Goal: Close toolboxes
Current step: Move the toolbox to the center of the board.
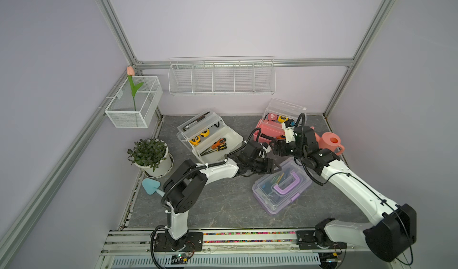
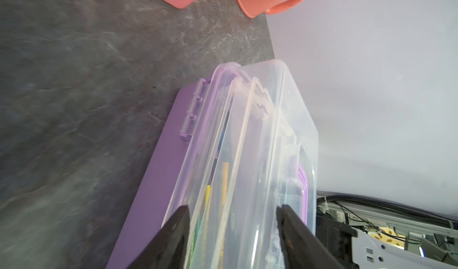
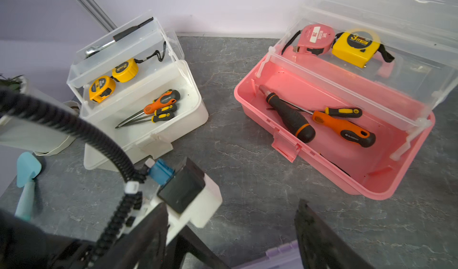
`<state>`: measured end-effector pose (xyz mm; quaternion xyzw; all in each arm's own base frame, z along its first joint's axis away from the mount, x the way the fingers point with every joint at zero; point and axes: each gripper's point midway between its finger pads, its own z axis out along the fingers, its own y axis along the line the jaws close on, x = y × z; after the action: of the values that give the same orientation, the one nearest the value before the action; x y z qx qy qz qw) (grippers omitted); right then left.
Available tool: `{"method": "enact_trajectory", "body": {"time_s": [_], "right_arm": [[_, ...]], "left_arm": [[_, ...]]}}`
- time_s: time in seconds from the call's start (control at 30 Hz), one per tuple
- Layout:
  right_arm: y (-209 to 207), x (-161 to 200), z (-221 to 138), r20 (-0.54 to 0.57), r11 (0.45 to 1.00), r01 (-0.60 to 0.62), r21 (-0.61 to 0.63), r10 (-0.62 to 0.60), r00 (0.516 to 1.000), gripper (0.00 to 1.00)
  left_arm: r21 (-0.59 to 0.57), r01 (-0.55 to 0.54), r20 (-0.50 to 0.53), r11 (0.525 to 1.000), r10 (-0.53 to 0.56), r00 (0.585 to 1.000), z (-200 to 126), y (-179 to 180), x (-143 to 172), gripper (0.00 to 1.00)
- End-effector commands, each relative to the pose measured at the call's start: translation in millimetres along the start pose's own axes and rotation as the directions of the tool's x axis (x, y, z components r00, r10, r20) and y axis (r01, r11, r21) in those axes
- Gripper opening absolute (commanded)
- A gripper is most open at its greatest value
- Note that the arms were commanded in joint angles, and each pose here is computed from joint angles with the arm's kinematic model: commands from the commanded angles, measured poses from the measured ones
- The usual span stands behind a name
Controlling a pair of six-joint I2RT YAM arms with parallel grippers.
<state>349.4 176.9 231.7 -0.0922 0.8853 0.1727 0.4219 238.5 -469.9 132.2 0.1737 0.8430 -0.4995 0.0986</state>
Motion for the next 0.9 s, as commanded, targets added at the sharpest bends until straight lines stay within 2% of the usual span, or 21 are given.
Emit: {"method": "enact_trajectory", "body": {"time_s": [0.0,0.1,0.2,0.33,0.5,0.6,0.7,0.73,0.87], "right_arm": [[-10.3,5.9,-7.3,-0.010,0.999,-0.027,0.045,0.028,1.000,0.81],[-8.5,15.0,-12.4,-0.031,0.999,-0.029,0.030,0.029,0.999,0.80],[1.7,27.1,-15.0,-0.067,1.000,-0.016,-0.009,0.015,0.998,0.78],[31.9,48.4,-12.8,-0.112,0.994,0.097,-0.052,-0.103,0.988,0.78],[75.7,82.2,-5.9,-0.185,0.964,0.235,-0.124,-0.255,0.949,0.76],[97.0,102.4,-4.7,-0.207,0.922,0.362,-0.138,-0.384,0.900,0.77],[106.8,123.3,-3.4,-0.247,0.863,0.492,-0.115,-0.504,0.827,0.79],[107.8,129.2,-1.8,-0.261,0.840,0.533,-0.100,-0.539,0.801,0.86],[107.2,142.0,5.0,-0.294,0.748,0.663,-0.027,-0.640,0.710,0.88]], "left_arm": [[0.089,0.007,0.046,0.996,-0.011,0.999,1.0,-29.8,-20.0,0.60],[0.048,-0.025,0.100,0.999,0.021,0.995,-18.7,-26.4,-36.0,0.64],[-0.033,-0.019,0.166,0.999,0.025,0.986,-55.3,-3.4,-57.1,0.67],[-0.155,0.009,0.286,0.988,0.036,0.957,-125.9,32.9,-85.1,0.70],[-0.303,0.081,0.436,0.949,0.063,0.898,-216.4,67.4,-103.4,0.73],[-0.385,0.154,0.503,0.910,0.068,0.861,-258.6,91.9,-104.7,0.75],[-0.469,0.254,0.546,0.846,0.052,0.836,-286.3,122.9,-101.3,0.75],[-0.474,0.267,0.552,0.839,0.046,0.833,-290.9,129.2,-100.8,0.76],[-0.466,0.303,0.581,0.831,0.029,0.814,-300.4,144.7,-104.3,0.76]]}}
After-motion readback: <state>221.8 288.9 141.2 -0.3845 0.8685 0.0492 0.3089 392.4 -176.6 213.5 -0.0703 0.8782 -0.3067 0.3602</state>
